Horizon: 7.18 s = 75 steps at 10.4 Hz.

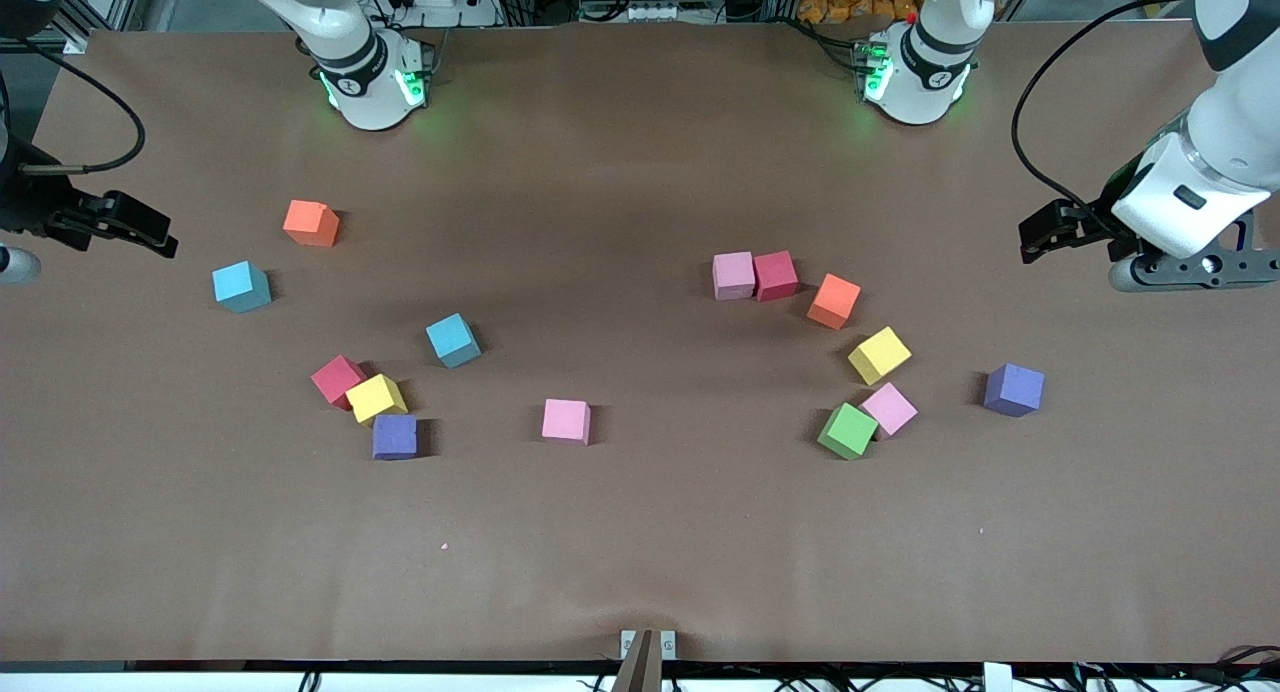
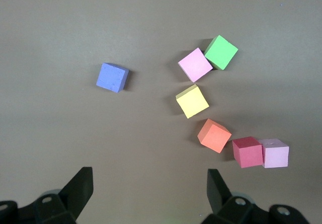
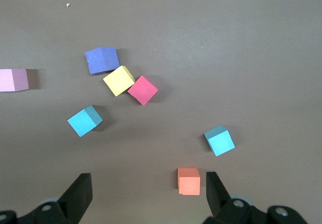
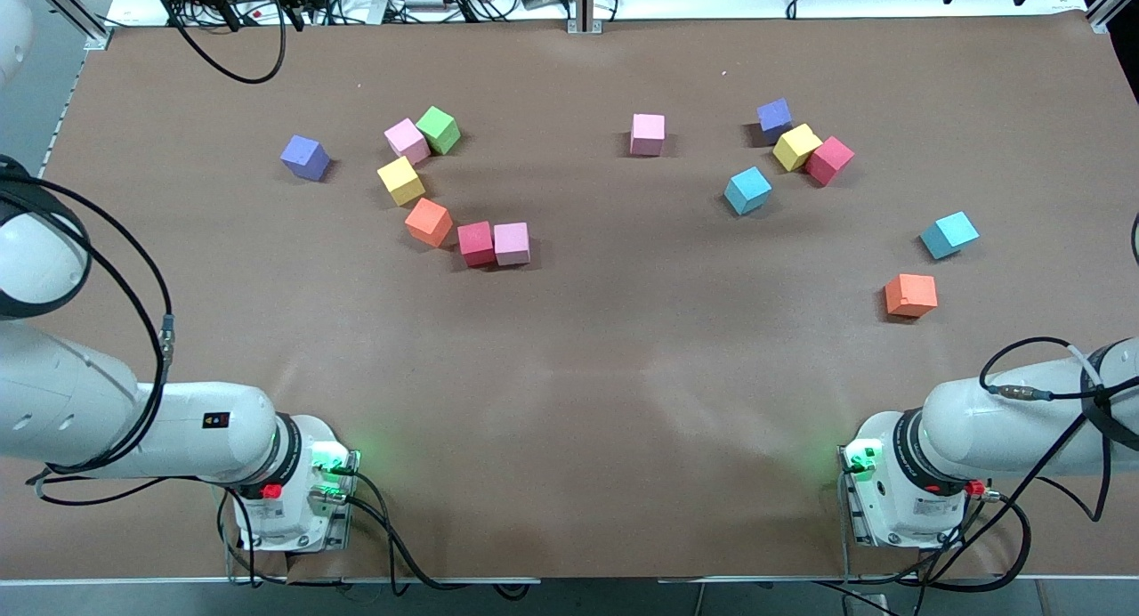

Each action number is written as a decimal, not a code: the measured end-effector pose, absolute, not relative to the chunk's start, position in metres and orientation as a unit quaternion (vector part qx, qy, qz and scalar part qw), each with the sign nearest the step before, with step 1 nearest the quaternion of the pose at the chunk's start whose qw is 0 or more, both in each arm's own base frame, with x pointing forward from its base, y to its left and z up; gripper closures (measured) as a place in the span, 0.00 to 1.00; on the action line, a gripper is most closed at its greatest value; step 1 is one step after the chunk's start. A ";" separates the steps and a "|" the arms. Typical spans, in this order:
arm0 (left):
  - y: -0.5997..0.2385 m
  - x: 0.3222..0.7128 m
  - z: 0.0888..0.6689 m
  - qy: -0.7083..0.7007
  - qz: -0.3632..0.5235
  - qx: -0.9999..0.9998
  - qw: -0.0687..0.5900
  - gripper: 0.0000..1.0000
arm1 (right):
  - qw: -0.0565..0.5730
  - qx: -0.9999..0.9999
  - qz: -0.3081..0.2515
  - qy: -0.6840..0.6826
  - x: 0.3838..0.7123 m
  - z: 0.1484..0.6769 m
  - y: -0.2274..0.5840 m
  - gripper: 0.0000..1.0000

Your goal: Arrange 11 blocks into digit 3

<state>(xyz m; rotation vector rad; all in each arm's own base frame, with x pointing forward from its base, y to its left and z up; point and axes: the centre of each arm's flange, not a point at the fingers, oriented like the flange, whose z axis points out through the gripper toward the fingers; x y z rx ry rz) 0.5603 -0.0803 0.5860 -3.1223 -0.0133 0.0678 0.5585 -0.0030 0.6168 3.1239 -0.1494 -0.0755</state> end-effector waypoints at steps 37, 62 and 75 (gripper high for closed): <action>-0.387 0.427 0.188 -0.720 0.096 -0.683 0.079 0.00 | 0.007 0.989 0.126 0.070 0.655 0.218 0.143 0.00; -0.552 0.276 0.186 -0.696 0.050 -0.715 0.033 0.41 | 0.023 0.985 0.130 0.107 0.642 0.210 0.139 0.48; -0.551 0.287 0.202 -0.699 0.049 -0.713 0.012 0.00 | 0.026 0.905 0.035 0.422 0.539 0.355 0.246 0.47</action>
